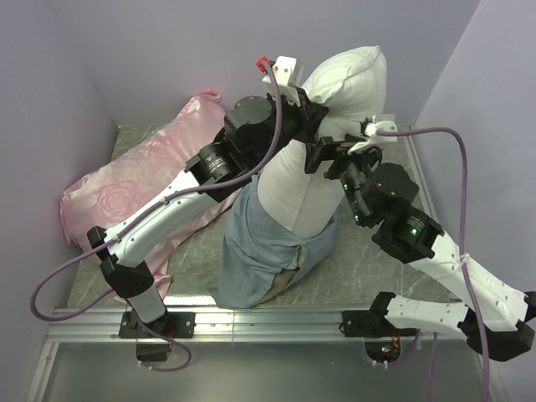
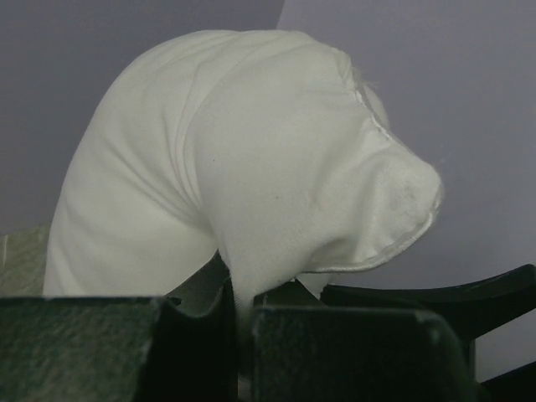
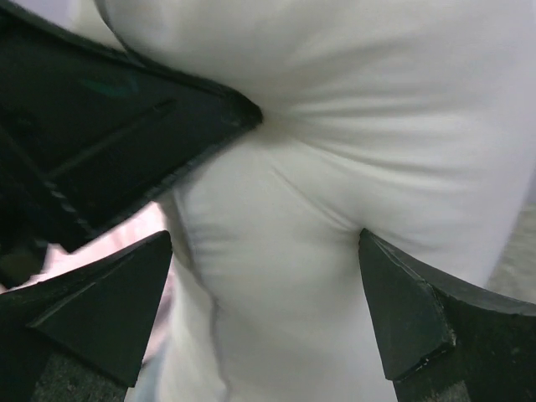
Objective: Remove the pillowcase from the pillow
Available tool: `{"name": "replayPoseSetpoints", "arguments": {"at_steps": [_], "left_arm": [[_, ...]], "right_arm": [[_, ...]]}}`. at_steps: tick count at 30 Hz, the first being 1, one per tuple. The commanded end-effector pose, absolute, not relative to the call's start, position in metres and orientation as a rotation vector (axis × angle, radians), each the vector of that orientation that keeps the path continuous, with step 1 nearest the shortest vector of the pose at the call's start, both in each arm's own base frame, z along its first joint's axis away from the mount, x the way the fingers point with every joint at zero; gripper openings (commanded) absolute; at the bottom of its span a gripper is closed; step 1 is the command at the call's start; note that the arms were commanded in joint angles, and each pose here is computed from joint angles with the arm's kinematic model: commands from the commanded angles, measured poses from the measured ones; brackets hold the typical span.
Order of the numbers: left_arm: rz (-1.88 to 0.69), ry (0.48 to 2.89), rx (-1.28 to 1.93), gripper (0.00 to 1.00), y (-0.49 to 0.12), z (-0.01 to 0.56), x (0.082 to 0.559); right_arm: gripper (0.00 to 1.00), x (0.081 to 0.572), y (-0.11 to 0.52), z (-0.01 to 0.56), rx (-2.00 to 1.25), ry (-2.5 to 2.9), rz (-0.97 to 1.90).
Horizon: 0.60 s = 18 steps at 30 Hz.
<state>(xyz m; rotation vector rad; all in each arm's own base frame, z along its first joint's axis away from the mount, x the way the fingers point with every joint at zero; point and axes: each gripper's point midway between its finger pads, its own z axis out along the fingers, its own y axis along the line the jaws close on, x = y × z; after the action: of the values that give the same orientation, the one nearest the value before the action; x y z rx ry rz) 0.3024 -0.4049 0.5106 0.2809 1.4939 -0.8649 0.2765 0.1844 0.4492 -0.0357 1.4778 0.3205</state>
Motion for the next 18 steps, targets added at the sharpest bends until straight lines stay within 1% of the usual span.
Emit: {"name": "replayPoseSetpoints", "arguments": {"at_steps": [1, 5, 7, 8, 9, 10, 11, 12, 13, 14, 18], "left_arm": [[-0.994, 1.472, 0.339, 0.00, -0.417, 0.524, 0.281], [-1.047, 1.432, 0.331, 0.01, -0.408, 0.535, 0.269], [-1.069, 1.419, 0.318, 0.01, -0.404, 0.542, 0.267], [-1.094, 1.396, 0.319, 0.00, -0.401, 0.551, 0.263], [-1.108, 1.390, 0.319, 0.00, -0.401, 0.554, 0.262], [-1.126, 1.389, 0.315, 0.00, -0.401, 0.557, 0.259], [-1.137, 1.383, 0.317, 0.01, -0.401, 0.560, 0.258], [-1.135, 1.386, 0.312, 0.01, -0.400, 0.559, 0.258], [-1.134, 1.386, 0.294, 0.01, -0.398, 0.560, 0.260], [-1.121, 1.400, 0.285, 0.03, -0.396, 0.553, 0.262], [-1.067, 1.414, 0.216, 0.13, -0.383, 0.539, 0.273]], "right_arm": [[1.00, 0.291, 0.182, 0.445, -0.030, 1.507, 0.177], [0.99, 0.304, 0.189, 0.426, 0.011, 1.543, 0.135], [0.95, 0.306, 0.187, 0.416, 0.024, 1.550, 0.112], [0.89, 0.308, 0.184, 0.418, 0.050, 1.538, 0.119], [0.83, 0.310, 0.184, 0.415, 0.054, 1.547, 0.123], [0.72, 0.312, 0.184, 0.415, 0.063, 1.550, 0.137], [0.42, 0.312, 0.182, 0.418, 0.079, 1.540, 0.146], [0.29, 0.312, 0.183, 0.418, 0.082, 1.534, 0.162], [0.18, 0.312, 0.183, 0.418, 0.090, 1.532, 0.178], [0.00, 0.309, 0.182, 0.423, 0.095, 1.519, 0.208], [0.00, 0.299, 0.176, 0.434, 0.116, 1.472, 0.294]]}}
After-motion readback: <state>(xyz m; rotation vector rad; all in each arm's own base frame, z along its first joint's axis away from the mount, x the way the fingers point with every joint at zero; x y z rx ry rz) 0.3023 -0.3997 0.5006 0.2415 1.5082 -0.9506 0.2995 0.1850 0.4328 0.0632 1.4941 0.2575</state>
